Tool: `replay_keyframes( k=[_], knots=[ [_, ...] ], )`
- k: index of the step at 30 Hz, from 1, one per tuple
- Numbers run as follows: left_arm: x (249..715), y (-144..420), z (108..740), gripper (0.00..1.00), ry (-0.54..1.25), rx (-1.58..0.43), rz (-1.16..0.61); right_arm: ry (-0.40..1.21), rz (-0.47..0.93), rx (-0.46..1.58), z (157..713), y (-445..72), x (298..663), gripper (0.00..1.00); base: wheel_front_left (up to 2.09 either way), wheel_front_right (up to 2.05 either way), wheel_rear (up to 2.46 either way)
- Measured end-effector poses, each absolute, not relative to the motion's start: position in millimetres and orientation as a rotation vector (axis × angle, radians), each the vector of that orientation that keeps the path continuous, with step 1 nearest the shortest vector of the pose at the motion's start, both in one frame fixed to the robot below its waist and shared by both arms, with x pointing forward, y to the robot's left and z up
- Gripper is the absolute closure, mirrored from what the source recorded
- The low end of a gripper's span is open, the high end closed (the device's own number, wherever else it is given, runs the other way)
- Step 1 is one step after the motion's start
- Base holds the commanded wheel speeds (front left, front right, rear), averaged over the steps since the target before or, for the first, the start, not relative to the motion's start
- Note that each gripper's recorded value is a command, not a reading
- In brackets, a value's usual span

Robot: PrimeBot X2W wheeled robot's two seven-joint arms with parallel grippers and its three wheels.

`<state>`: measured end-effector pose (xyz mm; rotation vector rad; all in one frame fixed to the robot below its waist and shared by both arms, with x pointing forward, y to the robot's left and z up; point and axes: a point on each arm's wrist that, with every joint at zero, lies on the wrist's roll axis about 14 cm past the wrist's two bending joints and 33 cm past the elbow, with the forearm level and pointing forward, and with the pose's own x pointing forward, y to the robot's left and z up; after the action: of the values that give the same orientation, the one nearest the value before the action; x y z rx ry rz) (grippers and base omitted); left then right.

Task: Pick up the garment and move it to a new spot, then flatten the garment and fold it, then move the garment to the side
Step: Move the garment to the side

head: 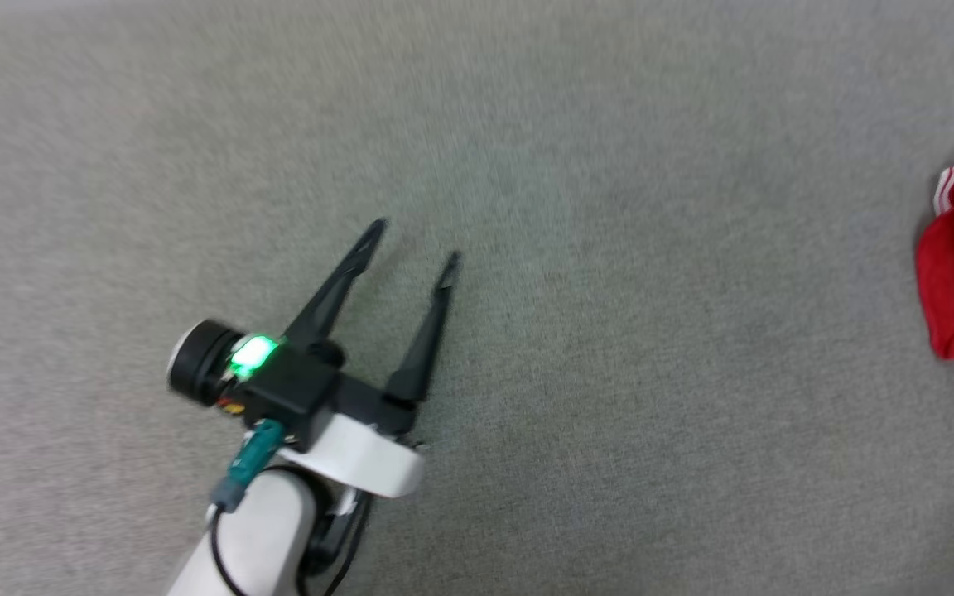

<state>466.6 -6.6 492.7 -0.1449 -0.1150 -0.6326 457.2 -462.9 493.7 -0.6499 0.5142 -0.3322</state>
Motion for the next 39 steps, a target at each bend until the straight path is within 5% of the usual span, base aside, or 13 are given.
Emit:
replay_keyframes(
  k=[6,17,27,39],
  knots=[
    [450.9,42.6,504.9,0.0,-0.113,-0.098,-0.472,0.224,-0.211,-0.488,550.0,-390.6,475.9,0.0,0.0,0.0,0.0],
    [400.3,108.9,514.6,0.0,-0.096,-0.073,-0.269,-0.099,0.033,-0.228,603.9,-261.5,444.5,0.0,0.0,0.0,0.0],
    [359.3,152.3,525.8,0.0,-0.128,-0.084,-0.14,-0.098,0.084,0.176,544.5,-184.6,388.9,0.0,0.0,0.0,0.0],
    [356.5,160.8,527.0,0.0,-0.138,-0.091,-0.11,-0.083,0.075,0.211,522.0,-174.9,372.5,0.0,0.0,0.0,0.0]
  ],
)
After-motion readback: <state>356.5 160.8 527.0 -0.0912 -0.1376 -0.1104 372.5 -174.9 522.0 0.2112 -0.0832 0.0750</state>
